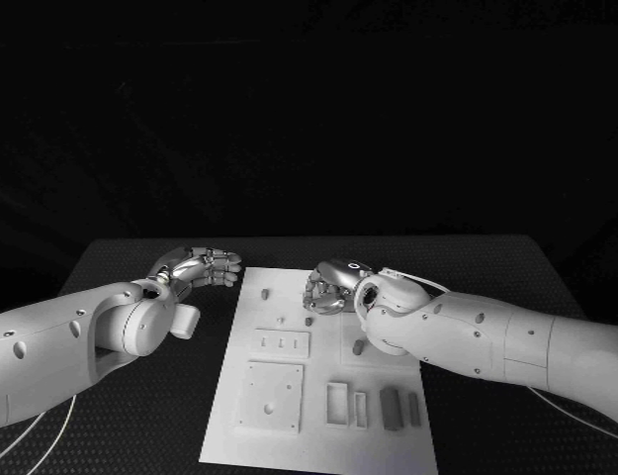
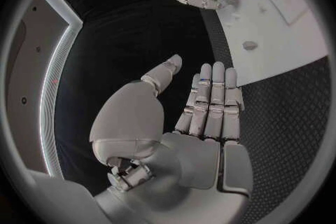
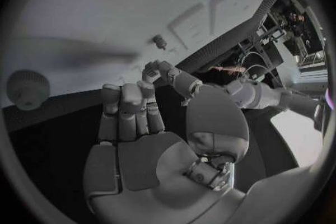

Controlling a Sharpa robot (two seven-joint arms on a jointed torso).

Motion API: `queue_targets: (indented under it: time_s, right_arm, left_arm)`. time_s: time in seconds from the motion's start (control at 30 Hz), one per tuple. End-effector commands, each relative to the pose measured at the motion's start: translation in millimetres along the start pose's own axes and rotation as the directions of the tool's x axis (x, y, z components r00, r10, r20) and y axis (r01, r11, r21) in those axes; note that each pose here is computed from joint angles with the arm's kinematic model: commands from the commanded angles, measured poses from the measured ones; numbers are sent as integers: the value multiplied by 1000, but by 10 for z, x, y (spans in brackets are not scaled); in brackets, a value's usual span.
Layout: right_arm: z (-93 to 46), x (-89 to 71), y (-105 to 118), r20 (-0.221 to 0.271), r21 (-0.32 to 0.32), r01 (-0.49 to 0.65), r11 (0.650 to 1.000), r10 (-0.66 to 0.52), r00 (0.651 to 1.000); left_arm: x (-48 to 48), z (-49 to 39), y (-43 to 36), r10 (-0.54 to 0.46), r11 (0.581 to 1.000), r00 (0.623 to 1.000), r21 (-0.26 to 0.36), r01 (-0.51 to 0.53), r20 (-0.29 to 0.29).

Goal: Assemble the parts on the task board

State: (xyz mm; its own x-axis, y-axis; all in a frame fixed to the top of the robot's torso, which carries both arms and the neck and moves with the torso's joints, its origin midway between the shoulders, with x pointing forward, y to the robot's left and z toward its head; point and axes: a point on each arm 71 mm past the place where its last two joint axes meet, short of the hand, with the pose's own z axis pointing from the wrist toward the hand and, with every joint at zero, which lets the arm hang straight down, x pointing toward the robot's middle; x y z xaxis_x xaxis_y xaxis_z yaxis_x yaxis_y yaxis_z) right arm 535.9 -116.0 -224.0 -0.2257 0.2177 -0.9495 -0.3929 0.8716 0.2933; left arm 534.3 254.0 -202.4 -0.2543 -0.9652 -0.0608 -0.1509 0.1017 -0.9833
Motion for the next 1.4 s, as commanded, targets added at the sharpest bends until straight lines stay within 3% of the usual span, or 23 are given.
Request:
queue_targets:
  time_s: [0.03, 0.37, 0.57, 1.13, 1.27, 1.4]
  right_arm:
    - [-19, 12, -123, -80, 77, -154, 985, 160, 984]
    - [-28, -54, -588, -181, 303, -277, 912, 340, 923]
    - [-33, -41, -699, -209, 390, -317, 864, 418, 884]
    - [-42, -20, -738, -242, 448, -350, 823, 488, 838]
    - [-52, 2, -686, -273, 438, -337, 833, 481, 833]
    - [-55, 12, -601, -299, 400, -294, 868, 427, 853]
  left_arm:
    - [25, -1, -13, 0, 1000, 1000, 6, 0, -17]
    - [33, 2, -10, 0, 1000, 1000, 4, 0, -20]
    - [28, 3, -8, 1, 1000, 1000, 3, -1, -19]
    - [32, 8, -4, 0, 1000, 1000, -1, 0, -24]
    - [29, 8, -3, 0, 1000, 1000, -2, 0, -24]
    - [30, 8, -3, 0, 1000, 1000, -2, 0, -24]
